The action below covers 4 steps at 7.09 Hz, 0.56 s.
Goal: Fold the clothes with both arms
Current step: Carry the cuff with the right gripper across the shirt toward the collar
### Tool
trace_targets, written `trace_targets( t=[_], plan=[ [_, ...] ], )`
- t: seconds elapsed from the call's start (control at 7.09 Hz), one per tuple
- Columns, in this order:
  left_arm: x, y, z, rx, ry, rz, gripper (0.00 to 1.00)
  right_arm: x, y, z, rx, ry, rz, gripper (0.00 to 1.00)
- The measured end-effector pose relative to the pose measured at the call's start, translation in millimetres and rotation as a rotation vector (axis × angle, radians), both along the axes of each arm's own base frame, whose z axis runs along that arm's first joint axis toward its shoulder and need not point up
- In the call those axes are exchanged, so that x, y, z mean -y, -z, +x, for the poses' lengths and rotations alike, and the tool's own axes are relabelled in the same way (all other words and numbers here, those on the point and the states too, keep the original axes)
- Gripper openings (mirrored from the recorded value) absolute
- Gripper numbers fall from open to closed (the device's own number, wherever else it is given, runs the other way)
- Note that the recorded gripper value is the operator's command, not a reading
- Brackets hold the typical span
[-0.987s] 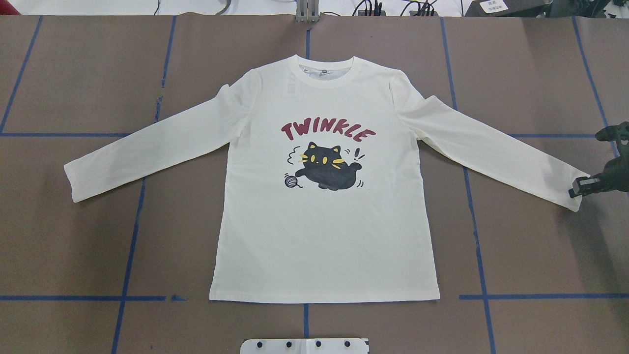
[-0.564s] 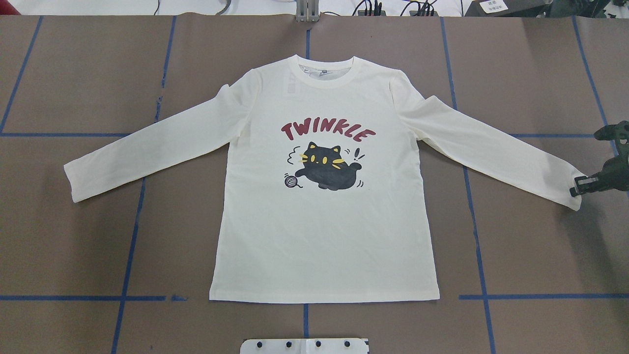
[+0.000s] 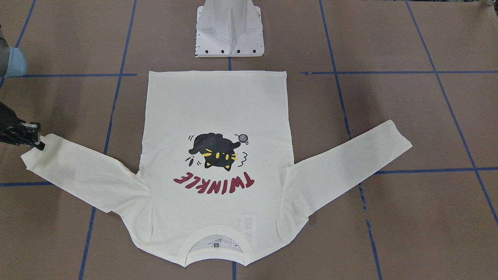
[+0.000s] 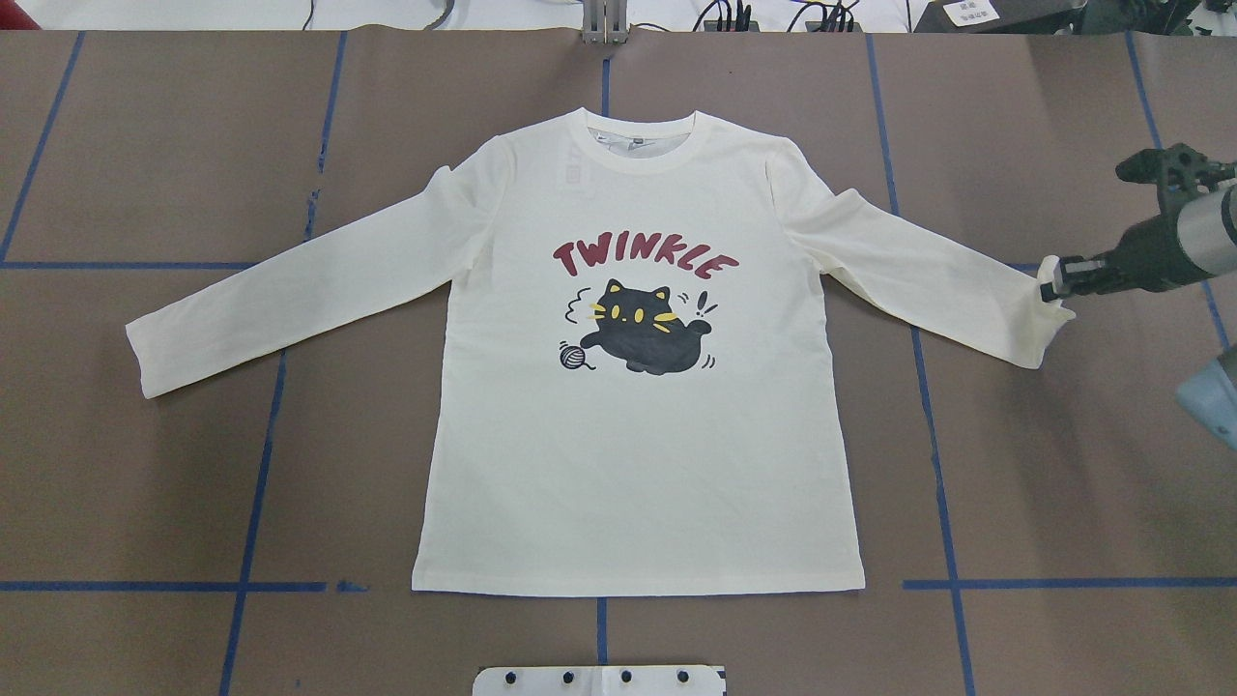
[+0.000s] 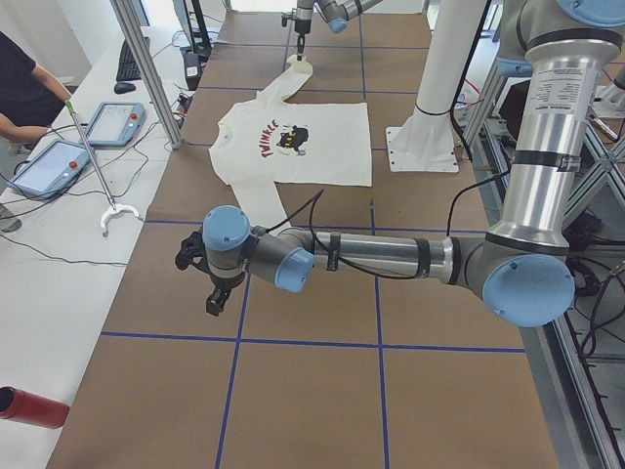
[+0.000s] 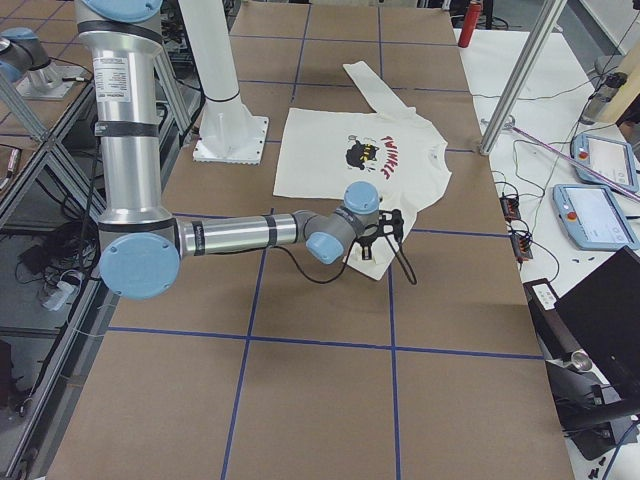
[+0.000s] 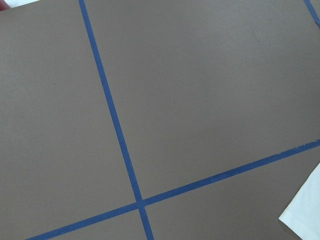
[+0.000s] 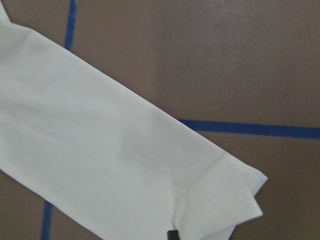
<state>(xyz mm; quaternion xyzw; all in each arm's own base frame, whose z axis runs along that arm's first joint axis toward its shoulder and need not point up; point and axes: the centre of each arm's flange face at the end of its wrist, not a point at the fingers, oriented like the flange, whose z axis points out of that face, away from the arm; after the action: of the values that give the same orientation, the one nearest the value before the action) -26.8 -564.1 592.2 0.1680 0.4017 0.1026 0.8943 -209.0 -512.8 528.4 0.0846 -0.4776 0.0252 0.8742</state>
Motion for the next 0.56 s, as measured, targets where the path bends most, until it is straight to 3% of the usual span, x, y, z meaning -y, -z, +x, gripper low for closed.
trace_targets(
  t=[0.42, 0.56],
  plan=[
    [-0.1, 10.2, -0.2, -0.002, 0.002, 0.018, 1.00, 80.9, 182.9, -72.5, 0.213, -0.106, -0.026, 0.00],
    [0.2, 11.2, -0.2, -0.001, 0.003, 0.019, 1.00, 98.8, 247.4, -96.2, 0.272, -0.135, -0.010, 0.00]
  ],
)
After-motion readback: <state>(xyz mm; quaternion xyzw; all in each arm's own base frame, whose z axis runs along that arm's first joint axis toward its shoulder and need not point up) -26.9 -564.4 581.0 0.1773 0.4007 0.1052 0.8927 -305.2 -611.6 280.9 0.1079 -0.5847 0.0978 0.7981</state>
